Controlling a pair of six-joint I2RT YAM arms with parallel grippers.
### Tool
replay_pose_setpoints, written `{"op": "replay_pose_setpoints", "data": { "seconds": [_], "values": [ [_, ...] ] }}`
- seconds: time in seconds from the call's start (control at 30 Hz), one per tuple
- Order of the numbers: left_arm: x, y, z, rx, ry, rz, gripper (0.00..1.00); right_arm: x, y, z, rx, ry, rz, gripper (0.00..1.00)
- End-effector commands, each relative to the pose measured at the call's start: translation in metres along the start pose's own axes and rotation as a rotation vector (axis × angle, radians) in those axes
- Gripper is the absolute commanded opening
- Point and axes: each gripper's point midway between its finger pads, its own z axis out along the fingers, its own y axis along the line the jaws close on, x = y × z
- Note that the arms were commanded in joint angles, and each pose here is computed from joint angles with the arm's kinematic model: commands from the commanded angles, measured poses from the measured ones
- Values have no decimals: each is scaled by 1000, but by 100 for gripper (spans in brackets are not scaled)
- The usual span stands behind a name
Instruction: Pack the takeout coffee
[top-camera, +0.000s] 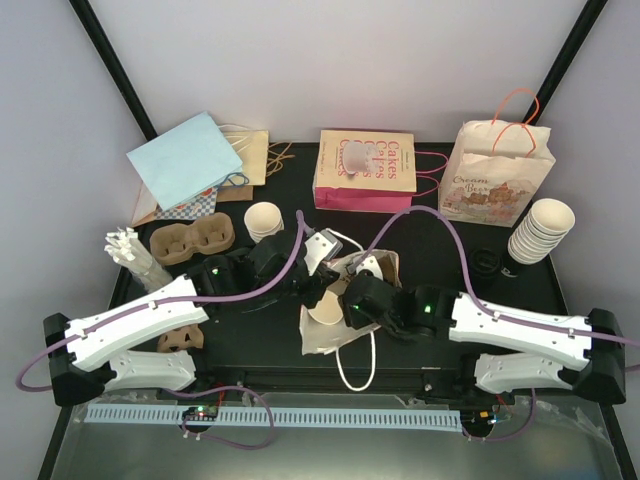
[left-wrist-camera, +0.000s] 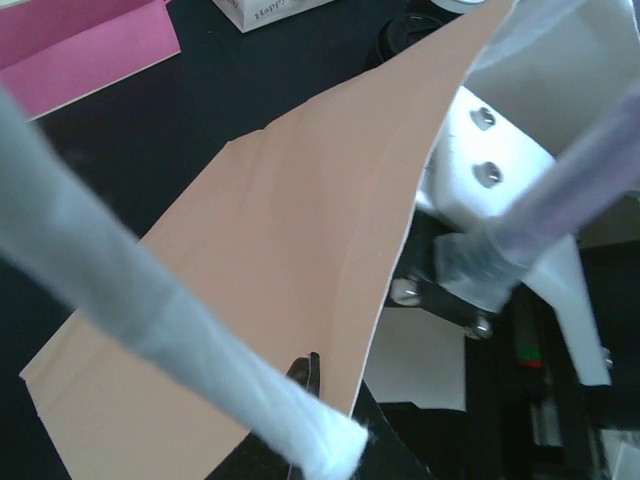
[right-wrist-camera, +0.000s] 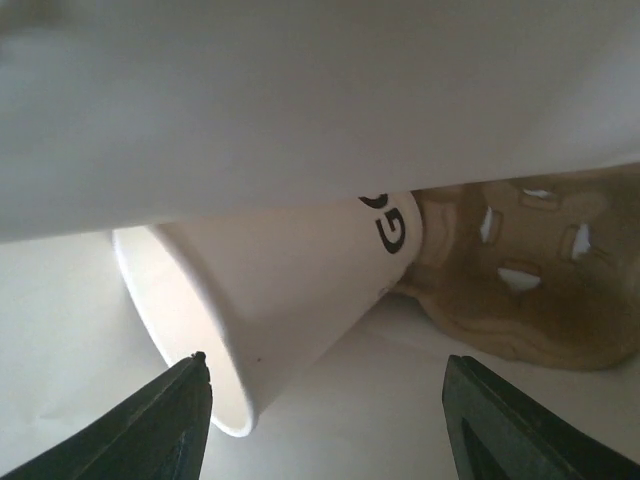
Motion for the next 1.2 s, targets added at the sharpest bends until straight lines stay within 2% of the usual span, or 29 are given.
{"op": "replay_pose_setpoints", "data": {
  "seconds": [0.0,0.17,0.33,0.5,0.7,0.87,1.0,1.17],
  "values": [
    [-16,-11,-6,32,-42,-17,2,0,-1,6,4,55,6,65],
    [-19,-13,-6,35,-46,-28,2,0,2,16,-2,50,0,63],
    [-21,-8,-7,9,-59,-38,2,0,18,14,-128,-1,-6,60],
    [-27,-6,-11,-3,-90,-52,2,4,17,12,-172,-33,-2,60],
    [-35,-12,-13,34,-137,-84,2,7,21,25,-167,-23,1,60],
    [-38,-15,-17,56,-155,-107,2,13,-1,39,-45,-38,40,58],
    [-34,-11,-19,56,-153,-140,2,6,5,41,-105,-121,66,59],
    [-29,-6,-21,68,-166,-165,2,11,10,55,-111,-112,39,59]
  ]
}}
